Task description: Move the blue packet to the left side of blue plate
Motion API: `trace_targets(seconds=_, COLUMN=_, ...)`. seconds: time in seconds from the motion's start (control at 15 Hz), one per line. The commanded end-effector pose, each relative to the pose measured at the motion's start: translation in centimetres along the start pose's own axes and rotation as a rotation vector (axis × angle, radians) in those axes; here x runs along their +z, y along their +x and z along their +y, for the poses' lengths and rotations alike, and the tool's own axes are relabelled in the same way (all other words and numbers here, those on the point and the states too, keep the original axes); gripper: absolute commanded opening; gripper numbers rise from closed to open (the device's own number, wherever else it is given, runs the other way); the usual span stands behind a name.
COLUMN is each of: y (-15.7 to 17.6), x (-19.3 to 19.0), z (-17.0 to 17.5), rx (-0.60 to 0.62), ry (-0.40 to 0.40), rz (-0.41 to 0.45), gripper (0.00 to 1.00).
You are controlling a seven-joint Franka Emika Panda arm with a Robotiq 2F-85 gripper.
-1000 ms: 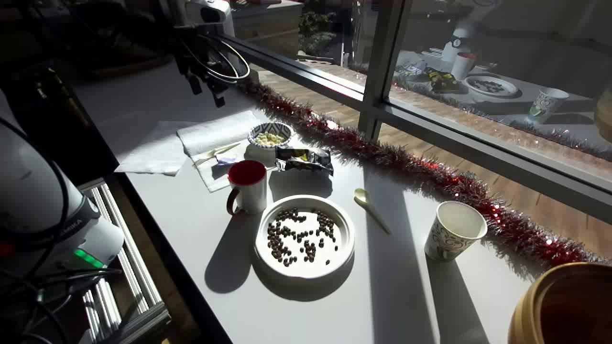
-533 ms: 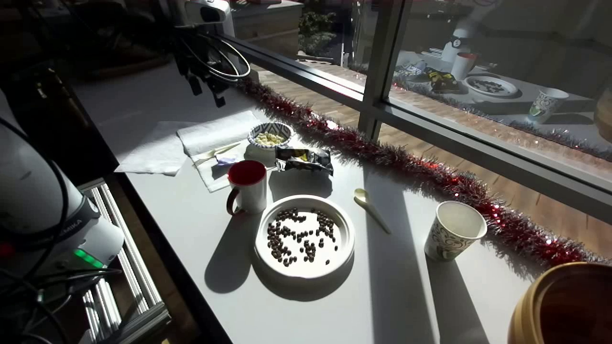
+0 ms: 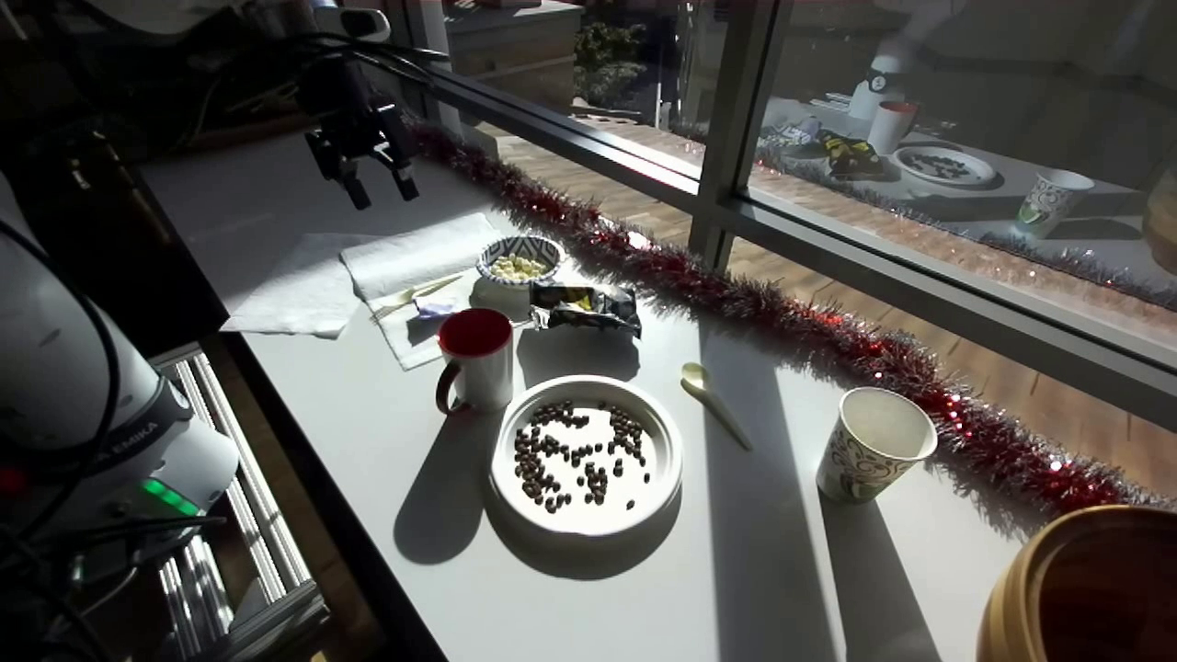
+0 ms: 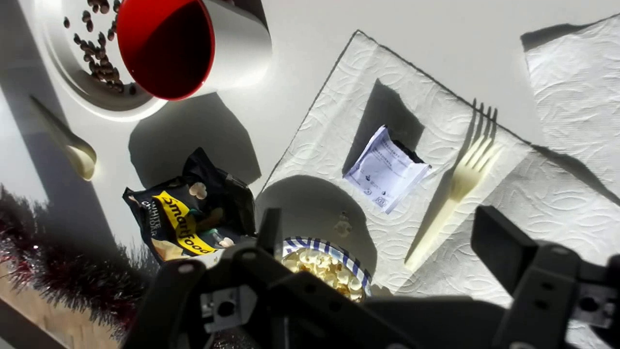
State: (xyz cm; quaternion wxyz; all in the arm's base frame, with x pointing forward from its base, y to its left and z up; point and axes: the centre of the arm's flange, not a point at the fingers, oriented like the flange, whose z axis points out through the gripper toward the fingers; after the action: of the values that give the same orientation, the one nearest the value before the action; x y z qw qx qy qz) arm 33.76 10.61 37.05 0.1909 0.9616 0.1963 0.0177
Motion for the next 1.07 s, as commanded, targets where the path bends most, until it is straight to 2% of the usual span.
trace_targets(seconds=0.0, y=-2.8, x=4.3, z=-1.9, rx=-0.109, ry=-0.175, rz=-0.026, gripper=1.00)
trace_targets(seconds=0.27, y=-3.4, x=7.7, z=-1.8, rx=-0.256, ry=-0.369, rz=-0.006, gripper=1.00)
trace_targets(seconds=0.47, y=-2.8, x=10.0, z=-3.3, rx=-0.353, ry=-0.475, rz=0.099, gripper=1.00)
trace_targets(seconds=0.6, y=-2.7, x=10.9, z=-4.3, rx=-0.412, ry=-0.468, rz=0.156, gripper=1.00)
trace_targets(seconds=0.73, y=-2.8, x=12.2, z=-4.7, rx=-0.470, ry=-0.437, rz=0.172, gripper=1.00)
trace_targets(seconds=0.8, y=2.3, x=8.6, z=-4.8, rx=-0.434, ry=-0.454, rz=0.146, gripper=1.00)
trace_targets(seconds=1.0, y=2.0, x=11.0, z=-5.0, rx=-0.464, ry=-0.423, rz=0.135, gripper=1.00)
